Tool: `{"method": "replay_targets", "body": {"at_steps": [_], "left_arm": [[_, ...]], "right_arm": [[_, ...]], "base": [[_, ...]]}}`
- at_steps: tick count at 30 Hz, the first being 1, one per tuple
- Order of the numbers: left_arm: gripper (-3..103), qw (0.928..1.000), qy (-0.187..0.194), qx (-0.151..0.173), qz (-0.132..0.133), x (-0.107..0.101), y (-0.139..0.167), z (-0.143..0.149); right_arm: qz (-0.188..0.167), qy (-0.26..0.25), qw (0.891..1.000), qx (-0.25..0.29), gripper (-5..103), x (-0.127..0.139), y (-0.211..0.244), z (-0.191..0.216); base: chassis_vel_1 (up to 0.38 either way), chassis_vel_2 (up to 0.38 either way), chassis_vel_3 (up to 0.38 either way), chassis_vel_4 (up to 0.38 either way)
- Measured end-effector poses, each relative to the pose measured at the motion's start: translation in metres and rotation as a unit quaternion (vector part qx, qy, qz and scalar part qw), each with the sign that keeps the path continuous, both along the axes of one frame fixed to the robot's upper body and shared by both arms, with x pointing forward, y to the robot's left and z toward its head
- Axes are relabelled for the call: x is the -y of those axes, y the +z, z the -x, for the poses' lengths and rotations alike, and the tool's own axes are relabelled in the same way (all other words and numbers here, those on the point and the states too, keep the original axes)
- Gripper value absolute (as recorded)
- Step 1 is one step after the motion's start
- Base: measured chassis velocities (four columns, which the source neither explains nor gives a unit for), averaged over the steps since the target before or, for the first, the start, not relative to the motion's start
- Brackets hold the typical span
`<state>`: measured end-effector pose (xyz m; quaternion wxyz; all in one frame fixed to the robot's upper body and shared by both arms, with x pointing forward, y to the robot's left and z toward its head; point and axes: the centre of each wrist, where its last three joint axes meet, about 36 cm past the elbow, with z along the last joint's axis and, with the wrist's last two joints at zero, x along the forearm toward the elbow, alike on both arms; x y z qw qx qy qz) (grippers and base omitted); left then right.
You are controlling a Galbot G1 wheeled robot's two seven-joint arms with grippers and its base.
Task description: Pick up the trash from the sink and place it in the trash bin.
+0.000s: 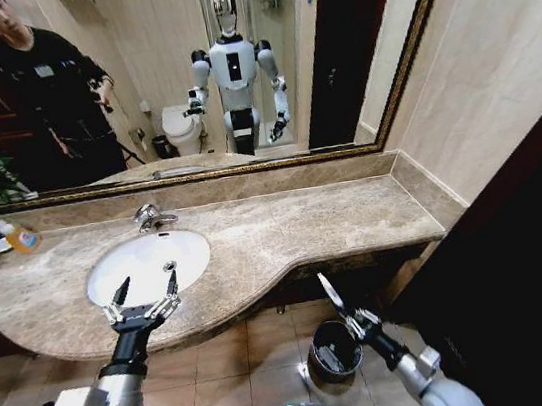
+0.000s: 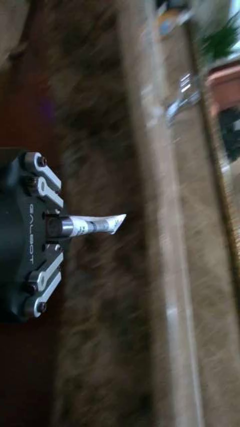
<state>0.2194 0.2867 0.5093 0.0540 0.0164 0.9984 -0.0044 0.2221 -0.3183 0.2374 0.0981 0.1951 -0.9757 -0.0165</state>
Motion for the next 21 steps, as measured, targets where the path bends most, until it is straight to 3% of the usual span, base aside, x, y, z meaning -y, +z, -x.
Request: {"method": "replay_targets", "body": {"at_steps": [8,21], "left_arm": [[100,1.0,0.0,0.0,0.0,0.0,0.0,0.0],[100,1.0,0.0,0.0,0.0,0.0,0.0,0.0]], "right_arm": [[0.058,-0.061,0.995,-0.046,18,0.01,-0.087,-0.004],[0.114,-0.084,0.985,-0.102,14,-0.005,-0.137,-0.007]], "base": [[0.0,0.0,0.0,0.0],[0.0,0.0,0.0,0.0]]}}
